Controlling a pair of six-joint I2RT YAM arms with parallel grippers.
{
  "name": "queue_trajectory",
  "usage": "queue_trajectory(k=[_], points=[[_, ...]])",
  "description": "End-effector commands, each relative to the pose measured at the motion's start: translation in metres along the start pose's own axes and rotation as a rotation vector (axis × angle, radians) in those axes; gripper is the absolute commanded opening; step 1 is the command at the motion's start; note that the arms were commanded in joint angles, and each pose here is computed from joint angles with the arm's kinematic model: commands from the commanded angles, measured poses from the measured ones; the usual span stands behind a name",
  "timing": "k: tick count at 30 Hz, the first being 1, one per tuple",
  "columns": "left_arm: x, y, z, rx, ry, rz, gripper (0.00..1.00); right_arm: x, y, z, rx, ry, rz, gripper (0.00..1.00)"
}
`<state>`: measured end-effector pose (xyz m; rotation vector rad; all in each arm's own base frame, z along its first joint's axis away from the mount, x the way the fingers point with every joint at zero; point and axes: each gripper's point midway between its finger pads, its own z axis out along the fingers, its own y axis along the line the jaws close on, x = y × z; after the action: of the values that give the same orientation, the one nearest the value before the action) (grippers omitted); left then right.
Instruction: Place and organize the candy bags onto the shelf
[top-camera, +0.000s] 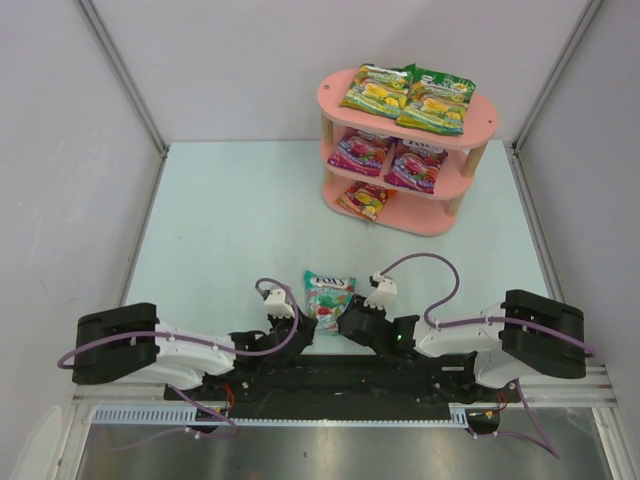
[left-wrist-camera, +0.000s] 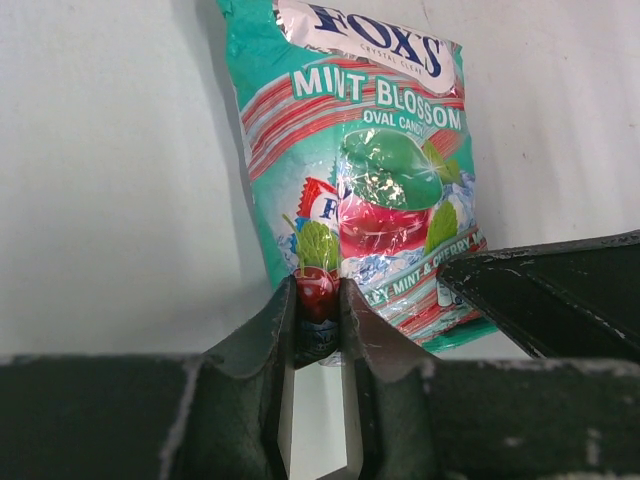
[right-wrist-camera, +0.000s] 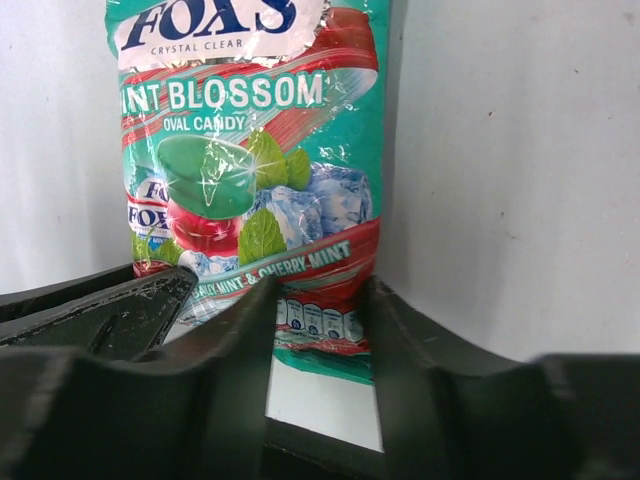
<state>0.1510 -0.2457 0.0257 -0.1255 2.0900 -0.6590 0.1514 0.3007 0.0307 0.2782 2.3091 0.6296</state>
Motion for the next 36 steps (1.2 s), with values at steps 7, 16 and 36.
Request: queue_trajectory(k=[7, 16, 36], points=[[0.005, -0.027, -0.005, 0.06, 0.056, 0.044, 0.05, -0.019, 0.012, -0.011, -0.044, -0.077, 0.022, 0.0], [-0.035, -0.113, -0.001, 0.171, -0.023, 0.2, 0.0, -0.098, 0.013, -0.064, -0.077, -0.336, -0.046, 0.0], [-0.109, -0.221, 0.103, 0.348, -0.049, 0.33, 0.0, -0.237, -0.058, -0.065, 0.008, -0.559, 0.0, 0.0]])
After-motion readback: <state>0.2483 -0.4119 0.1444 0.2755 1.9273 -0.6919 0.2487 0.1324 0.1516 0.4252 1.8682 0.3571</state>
